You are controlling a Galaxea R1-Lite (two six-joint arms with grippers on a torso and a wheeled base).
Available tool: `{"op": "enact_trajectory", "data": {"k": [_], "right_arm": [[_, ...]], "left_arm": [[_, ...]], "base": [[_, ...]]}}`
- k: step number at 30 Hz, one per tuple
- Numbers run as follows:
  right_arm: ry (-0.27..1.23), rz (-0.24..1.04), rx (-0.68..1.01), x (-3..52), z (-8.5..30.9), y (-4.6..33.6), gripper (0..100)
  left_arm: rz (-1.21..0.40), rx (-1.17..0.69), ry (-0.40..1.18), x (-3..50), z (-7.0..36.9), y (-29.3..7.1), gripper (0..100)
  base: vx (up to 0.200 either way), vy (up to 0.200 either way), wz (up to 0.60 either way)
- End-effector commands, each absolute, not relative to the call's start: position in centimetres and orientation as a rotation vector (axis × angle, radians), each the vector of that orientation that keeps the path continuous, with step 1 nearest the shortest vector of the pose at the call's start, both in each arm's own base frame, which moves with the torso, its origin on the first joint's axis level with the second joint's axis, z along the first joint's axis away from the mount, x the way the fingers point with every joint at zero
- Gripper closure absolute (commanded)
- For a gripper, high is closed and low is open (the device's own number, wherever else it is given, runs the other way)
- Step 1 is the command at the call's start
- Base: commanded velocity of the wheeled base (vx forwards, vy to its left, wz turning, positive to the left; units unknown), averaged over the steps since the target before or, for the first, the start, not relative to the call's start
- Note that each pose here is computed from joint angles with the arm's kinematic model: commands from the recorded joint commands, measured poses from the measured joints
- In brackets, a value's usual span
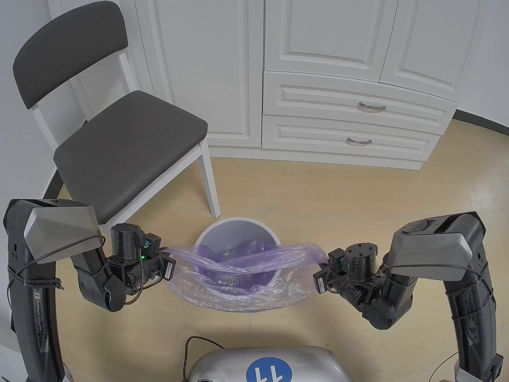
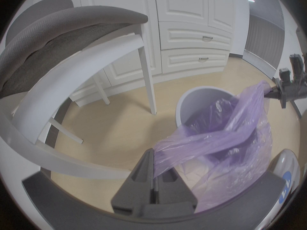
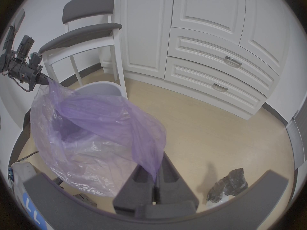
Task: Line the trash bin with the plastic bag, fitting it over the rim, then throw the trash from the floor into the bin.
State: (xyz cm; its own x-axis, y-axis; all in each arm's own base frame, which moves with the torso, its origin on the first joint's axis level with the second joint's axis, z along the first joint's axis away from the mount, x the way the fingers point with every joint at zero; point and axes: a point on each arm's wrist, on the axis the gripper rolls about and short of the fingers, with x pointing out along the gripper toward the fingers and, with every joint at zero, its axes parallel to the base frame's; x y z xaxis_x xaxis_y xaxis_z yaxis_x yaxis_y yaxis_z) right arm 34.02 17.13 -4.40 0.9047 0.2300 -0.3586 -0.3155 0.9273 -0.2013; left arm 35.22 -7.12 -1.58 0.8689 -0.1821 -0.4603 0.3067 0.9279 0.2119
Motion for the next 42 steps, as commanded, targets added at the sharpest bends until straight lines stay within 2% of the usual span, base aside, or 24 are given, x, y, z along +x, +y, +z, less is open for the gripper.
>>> {"op": "enact_trajectory", "data": {"k": [1,8,9,14,20,22,24,28,35,39,42], "right_arm": [[0.367,0.285,-0.274,34.0,-7.1,17.0,100],[0.386,0.295,-0.282,33.5,-7.8,17.2,100],[0.386,0.297,-0.283,33.5,-7.8,17.3,0],[0.372,0.287,-0.284,33.2,-7.1,17.4,0],[0.271,0.300,-0.293,32.4,-4.6,16.5,0],[0.271,0.367,-0.378,30.8,-3.1,14.7,0],[0.277,0.429,-0.390,29.7,-1.9,13.5,0],[0.215,0.547,-0.296,27.9,2.1,12.1,0],[0.132,0.585,-0.241,27.0,5.3,12.4,0],[0.178,0.624,-0.183,26.4,7.3,14.1,0],[0.224,0.599,-0.015,26.3,9.6,16.7,0]], "left_arm": [[-0.255,0.269,0.409,35.8,-2.1,-7.4,100],[-0.245,0.266,0.378,36.2,-2.3,-6.9,100],[-0.245,0.265,0.379,36.2,-2.3,-6.9,100],[-0.245,0.265,0.379,36.2,-2.3,-6.9,100],[-0.243,0.263,0.347,36.2,-2.0,-7.0,100],[-0.244,0.263,0.341,36.1,-1.8,-7.0,100],[-0.244,0.263,0.341,36.1,-1.8,-7.0,100],[-0.244,0.262,0.341,36.1,-1.8,-7.0,100],[-0.252,0.256,0.334,36.0,-1.6,-6.9,100],[-0.292,0.247,0.318,35.3,-1.2,-7.0,100],[-0.298,0.248,0.311,35.2,-0.8,-7.0,100]], "base": [[0.000,0.000,0.00],[0.000,0.000,0.00],[0.000,0.000,0.00],[0.000,0.000,0.00],[0.000,0.000,0.00],[0.000,0.000,0.00],[0.000,0.000,0.00],[0.000,0.000,0.00],[0.000,0.000,0.00],[0.000,0.000,0.00],[0.000,0.000,0.00]]}}
